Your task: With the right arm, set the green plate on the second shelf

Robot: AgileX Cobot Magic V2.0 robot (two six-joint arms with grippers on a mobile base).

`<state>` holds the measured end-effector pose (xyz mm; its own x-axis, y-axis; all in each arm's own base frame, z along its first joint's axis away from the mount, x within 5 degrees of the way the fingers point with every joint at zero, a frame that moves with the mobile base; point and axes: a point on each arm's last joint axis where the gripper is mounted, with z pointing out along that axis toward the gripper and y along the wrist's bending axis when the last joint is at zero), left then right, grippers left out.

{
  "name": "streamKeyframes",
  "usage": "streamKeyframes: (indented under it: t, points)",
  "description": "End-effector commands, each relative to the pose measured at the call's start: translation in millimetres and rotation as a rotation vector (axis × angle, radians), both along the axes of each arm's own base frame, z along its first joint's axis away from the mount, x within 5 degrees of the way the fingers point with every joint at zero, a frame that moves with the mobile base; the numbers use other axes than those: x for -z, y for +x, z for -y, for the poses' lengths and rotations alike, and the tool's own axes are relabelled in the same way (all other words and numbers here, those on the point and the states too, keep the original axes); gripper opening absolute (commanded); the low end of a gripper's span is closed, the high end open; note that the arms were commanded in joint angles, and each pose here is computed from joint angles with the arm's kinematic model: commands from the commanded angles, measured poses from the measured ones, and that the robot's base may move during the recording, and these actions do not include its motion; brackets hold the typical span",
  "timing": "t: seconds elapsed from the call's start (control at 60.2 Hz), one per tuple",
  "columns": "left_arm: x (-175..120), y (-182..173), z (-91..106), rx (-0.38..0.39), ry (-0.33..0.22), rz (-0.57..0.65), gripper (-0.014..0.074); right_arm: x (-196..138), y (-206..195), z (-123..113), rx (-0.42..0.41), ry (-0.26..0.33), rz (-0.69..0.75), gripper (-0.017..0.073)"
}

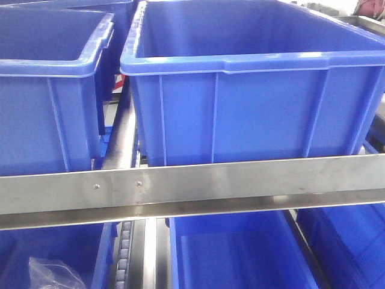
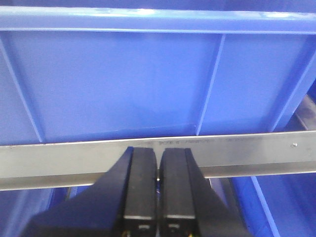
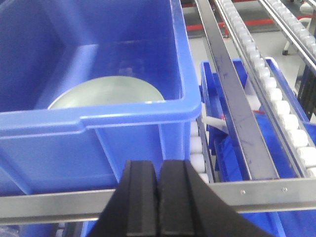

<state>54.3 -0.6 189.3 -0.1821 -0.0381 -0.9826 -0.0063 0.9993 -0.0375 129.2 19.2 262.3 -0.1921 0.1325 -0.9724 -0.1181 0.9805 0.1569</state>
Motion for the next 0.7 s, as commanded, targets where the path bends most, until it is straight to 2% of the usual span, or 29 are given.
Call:
streamKeyframes:
  t: [0.0, 0.398, 0.515, 0.681]
  points:
    - [5, 1, -0.2, -0.002, -0.002, 0.061, 0.0124, -19, 2, 0, 0.002, 0.007, 0.134, 0.0052]
    - [5, 1, -0.2, -0.002, -0.002, 0.061, 0.0124, -20, 1, -2, -0.014, 0.009, 0.139, 0.0052]
    - [5, 1, -0.3, -0.003, -0.002, 0.061, 0.0124, -20, -12, -2, -0.039, -0.026, 0.193, 0.0052]
    - [5, 1, -0.3, -0.003, -0.002, 0.061, 0.0124, 11, -40, 3, -0.038, -0.018, 0.243, 0.0052]
